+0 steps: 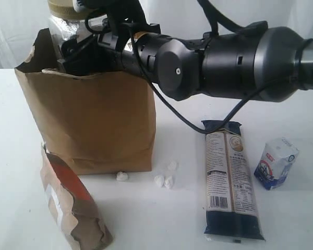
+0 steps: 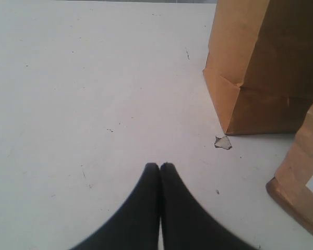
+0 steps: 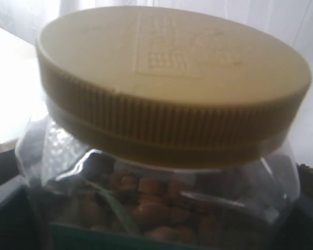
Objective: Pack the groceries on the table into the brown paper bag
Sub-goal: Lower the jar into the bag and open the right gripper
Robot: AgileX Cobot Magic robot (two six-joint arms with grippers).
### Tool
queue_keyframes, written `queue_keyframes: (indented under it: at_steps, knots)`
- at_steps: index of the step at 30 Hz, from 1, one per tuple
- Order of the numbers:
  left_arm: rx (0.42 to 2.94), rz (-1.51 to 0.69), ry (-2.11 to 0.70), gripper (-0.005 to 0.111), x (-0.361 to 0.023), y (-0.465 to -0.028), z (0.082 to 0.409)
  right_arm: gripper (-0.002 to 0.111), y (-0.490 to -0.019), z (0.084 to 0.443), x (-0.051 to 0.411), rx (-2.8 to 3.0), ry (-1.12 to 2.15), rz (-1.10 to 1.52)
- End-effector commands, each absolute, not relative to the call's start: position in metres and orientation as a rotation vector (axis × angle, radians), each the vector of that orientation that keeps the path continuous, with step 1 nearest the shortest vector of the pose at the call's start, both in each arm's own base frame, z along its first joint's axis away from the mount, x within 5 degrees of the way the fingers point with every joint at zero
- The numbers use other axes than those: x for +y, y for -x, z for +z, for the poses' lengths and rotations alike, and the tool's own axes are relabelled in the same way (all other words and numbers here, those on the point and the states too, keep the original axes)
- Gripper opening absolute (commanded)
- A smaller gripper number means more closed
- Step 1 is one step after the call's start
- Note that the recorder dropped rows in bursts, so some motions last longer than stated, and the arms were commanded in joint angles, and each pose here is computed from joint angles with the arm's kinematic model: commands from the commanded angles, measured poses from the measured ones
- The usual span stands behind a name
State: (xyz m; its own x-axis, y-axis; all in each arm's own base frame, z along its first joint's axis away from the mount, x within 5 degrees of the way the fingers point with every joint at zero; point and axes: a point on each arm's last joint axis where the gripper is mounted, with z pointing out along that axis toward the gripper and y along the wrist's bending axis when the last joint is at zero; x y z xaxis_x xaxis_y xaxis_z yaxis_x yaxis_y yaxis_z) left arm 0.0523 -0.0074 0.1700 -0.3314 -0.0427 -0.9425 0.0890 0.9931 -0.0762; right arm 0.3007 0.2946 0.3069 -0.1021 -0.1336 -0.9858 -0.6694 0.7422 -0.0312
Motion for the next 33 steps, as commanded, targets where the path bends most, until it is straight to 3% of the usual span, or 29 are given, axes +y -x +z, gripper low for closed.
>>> queue_keyframes:
  at_steps: [1,3,18,20,25,33]
  knots:
    - [1.902,-0.144,-0.034,0.0,-0.0079,-0.0521,0.1692,0.054,-0.3025,0.3128,0.2952,1.597,0.633,0.512]
    - [1.902,-0.144,-0.034,0.0,-0.0079,-0.0521,0.1692,0.059,-0.3025,0.3128,0.2952,1.597,0.633,0.512]
    - [1.902,-0.144,-0.034,0.0,-0.0079,-0.0521,0.1692,0.06,-0.3034,0.3161,0.2946,1.596,0.545,0.574]
    - [1.902,-0.144,-0.034,0.0,-0.0079,-0.0521,0.1692,0.067,-0.3032,0.3172,0.2942,1.603,0.52,0.597]
    - [1.902,-0.144,-0.034,0.0,-0.0079,-0.0521,0.1692,0.103,-0.3031,0.3169,0.2943,1.609,0.517,0.602]
    - [1.902,-0.144,-0.034,0.0,-0.0079,-0.0521,0.1692,0.105,-0.3031,0.3171,0.2943,1.605,0.522,0.597]
